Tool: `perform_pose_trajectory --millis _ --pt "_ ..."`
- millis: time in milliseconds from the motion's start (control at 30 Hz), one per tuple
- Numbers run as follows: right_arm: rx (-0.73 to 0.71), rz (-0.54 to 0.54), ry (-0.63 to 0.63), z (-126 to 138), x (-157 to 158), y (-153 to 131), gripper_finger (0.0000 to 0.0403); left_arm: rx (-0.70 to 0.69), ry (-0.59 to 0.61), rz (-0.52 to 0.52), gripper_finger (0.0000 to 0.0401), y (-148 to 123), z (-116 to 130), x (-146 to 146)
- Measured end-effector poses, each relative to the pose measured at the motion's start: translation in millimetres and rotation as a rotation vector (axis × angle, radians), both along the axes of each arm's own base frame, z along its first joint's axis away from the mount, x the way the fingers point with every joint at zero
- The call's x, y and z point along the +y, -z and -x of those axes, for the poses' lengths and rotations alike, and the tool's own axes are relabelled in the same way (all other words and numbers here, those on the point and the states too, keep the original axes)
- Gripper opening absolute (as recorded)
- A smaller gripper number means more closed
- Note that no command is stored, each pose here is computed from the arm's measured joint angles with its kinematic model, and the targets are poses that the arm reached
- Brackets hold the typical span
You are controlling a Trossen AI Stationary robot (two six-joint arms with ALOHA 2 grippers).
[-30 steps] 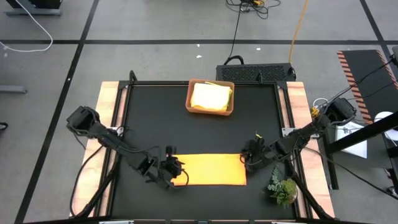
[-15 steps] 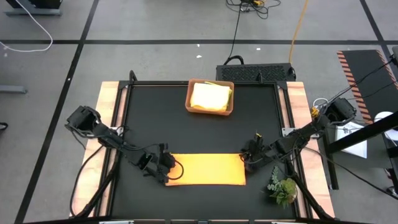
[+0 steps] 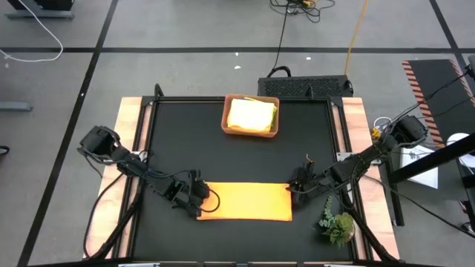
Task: Fold microfiber towels
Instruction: Fold the orange microfiber towel
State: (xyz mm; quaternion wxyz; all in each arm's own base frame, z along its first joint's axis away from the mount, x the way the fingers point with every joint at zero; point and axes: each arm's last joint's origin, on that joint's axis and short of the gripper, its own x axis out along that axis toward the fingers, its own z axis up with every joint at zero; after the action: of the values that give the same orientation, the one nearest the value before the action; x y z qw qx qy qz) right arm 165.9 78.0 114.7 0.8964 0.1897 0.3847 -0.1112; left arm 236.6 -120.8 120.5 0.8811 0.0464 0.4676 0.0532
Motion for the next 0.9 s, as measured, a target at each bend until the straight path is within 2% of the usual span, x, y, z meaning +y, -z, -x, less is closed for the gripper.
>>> perform_pose_trajectory --millis 200,433,633,767,900 --pt "0.021 -0.057 0.009 1 1 1 0.0134 -0.016 0.093 0.06 0.0108 -15 -13 -11" --pt "0.053 -0.069 0.06 3 -2 3 0.0134 -0.08 0.161 0.02 0.0108 -33 -28 -16" --pt "0.024 -0.029 -0.007 0 -1 1 0.013 -0.182 0.187 -0.018 0.0108 -41 -42 -9" --pt "0.001 0.014 -0.041 -1 0 -1 0.0097 -0.269 0.224 -0.046 0.0108 -48 -54 1" --pt "-0.072 0.028 -0.083 -7 2 -6 0.0037 -0.345 0.254 0.017 0.0108 -55 -67 18"
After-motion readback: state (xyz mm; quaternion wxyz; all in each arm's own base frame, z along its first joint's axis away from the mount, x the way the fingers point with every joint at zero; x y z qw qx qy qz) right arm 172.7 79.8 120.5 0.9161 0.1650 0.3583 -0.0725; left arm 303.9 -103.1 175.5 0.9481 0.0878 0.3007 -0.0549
